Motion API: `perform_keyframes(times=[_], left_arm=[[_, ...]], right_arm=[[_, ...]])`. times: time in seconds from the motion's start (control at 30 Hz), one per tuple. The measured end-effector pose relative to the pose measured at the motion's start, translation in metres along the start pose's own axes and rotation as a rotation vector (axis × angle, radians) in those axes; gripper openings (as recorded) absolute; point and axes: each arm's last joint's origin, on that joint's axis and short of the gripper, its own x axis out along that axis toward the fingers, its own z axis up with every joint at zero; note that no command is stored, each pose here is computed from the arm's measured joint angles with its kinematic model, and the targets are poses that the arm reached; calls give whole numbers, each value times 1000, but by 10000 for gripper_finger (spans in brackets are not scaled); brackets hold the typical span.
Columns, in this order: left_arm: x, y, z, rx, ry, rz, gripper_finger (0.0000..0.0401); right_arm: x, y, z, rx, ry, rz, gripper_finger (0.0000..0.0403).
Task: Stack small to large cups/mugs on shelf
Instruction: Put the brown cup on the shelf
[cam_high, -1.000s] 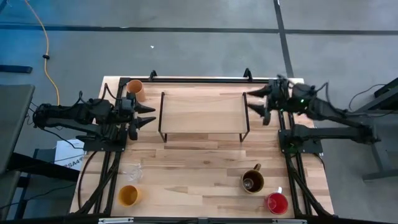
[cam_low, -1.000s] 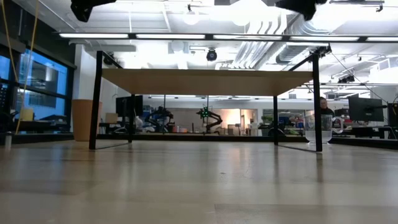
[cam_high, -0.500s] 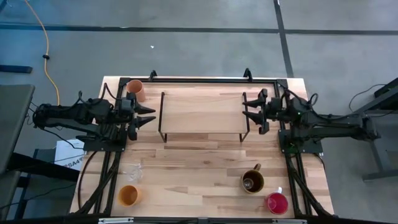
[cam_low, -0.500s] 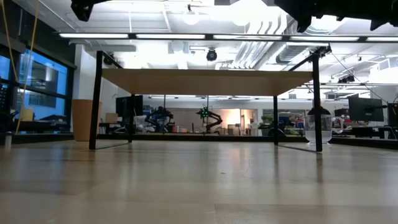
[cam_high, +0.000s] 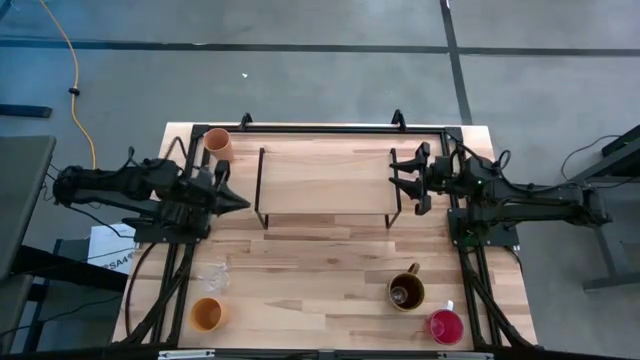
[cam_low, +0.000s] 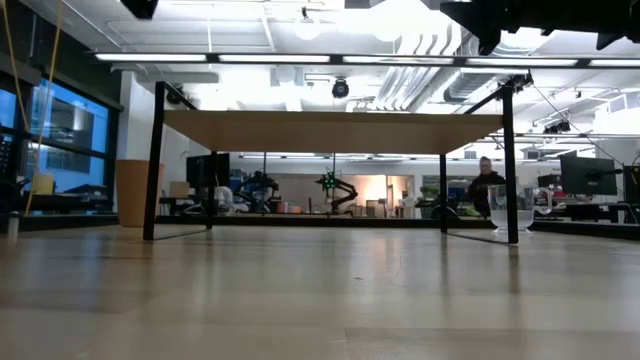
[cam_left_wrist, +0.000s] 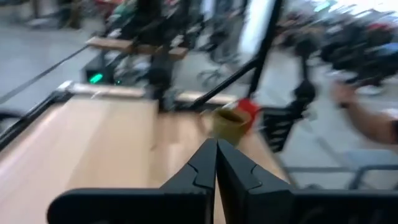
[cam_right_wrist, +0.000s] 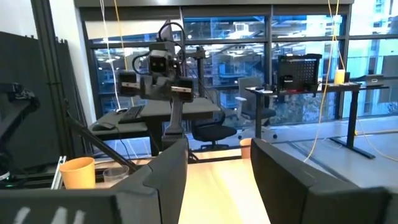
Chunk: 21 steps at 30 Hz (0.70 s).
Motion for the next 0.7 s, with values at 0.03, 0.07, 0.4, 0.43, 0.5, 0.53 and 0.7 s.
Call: perform_keyframes(times=[0.03, 0.07, 0.4, 0.43, 0.5, 0.53, 0.7], left_arm=[[2, 1, -1, 1, 9, 41, 0], [3, 3, -2, 1, 14, 88, 0], [-1, 26, 29, -20, 204, 777, 0], [0, 28, 32, -39, 236, 805, 0], [4, 32, 35, -45, 297, 844, 0], [5, 34, 35, -54, 318, 863, 0], [7, 58, 26, -167, 467, 1103, 0]], right_arm=[[0, 0, 0, 0, 4, 0, 167], [0, 0, -1, 1, 6, -2, 167], [0, -1, -5, -1, 45, -41, 167], [0, -1, -5, -1, 47, -41, 167], [0, -1, -5, -6, 47, -41, 167], [0, -1, -5, -7, 47, -42, 167], [0, -2, -5, -6, 48, -55, 167]])
